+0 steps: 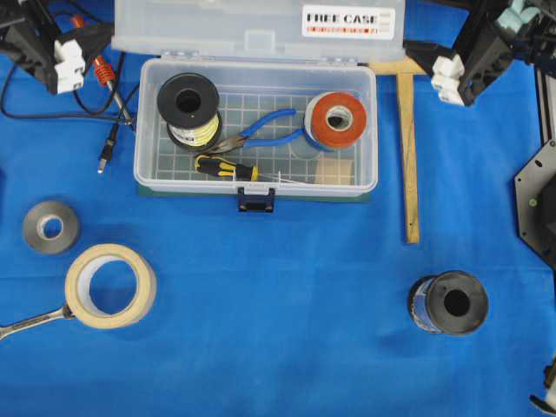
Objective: Open the tool box with both arms.
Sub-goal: 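Push the lid fully back past vertical with both grippers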
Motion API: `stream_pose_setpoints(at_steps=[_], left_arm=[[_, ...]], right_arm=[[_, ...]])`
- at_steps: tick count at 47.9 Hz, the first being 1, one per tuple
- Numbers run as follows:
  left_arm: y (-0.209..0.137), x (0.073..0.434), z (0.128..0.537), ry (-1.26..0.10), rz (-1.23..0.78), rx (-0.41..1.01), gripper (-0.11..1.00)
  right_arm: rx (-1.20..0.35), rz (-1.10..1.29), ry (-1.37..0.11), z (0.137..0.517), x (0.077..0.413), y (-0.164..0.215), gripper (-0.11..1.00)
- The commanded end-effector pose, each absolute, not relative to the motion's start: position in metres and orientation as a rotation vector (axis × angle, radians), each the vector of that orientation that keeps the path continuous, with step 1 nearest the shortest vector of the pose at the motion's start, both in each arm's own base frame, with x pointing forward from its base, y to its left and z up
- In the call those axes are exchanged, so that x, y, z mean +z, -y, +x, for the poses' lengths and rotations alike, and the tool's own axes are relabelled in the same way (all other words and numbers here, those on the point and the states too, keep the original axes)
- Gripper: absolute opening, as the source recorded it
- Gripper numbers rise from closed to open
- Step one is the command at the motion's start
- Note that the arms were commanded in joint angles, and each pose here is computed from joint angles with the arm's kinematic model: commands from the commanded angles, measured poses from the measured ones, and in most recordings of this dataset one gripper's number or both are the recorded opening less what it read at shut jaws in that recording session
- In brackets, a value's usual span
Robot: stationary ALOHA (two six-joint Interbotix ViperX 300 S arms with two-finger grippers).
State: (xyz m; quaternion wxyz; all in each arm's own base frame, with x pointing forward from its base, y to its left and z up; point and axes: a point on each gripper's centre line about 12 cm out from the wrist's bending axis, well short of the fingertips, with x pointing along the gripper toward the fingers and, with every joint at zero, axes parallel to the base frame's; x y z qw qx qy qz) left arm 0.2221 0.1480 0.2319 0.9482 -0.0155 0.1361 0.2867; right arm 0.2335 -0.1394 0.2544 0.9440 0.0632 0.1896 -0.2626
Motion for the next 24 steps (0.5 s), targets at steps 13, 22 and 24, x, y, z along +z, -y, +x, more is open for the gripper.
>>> stream_pose_setpoints(at_steps=[13, 22, 24], left_arm=[[-0.168, 0.25, 0.232, -0.226, -0.017, 0.624, 0.9], [-0.177, 0.249, 0.23, -0.232, -0.023, 0.653, 0.9], [-0.179, 0.249, 0.231, -0.233, -0.024, 0.657, 0.9]], right_arm=[[-0.589, 0.126, -0.35, 0.242, 0.266, 0.163, 0.85], [-0.628, 0.132, -0.369, 0.242, 0.263, 0.178, 0.85], [-0.633, 0.132, -0.37, 0.243, 0.263, 0.181, 0.85]])
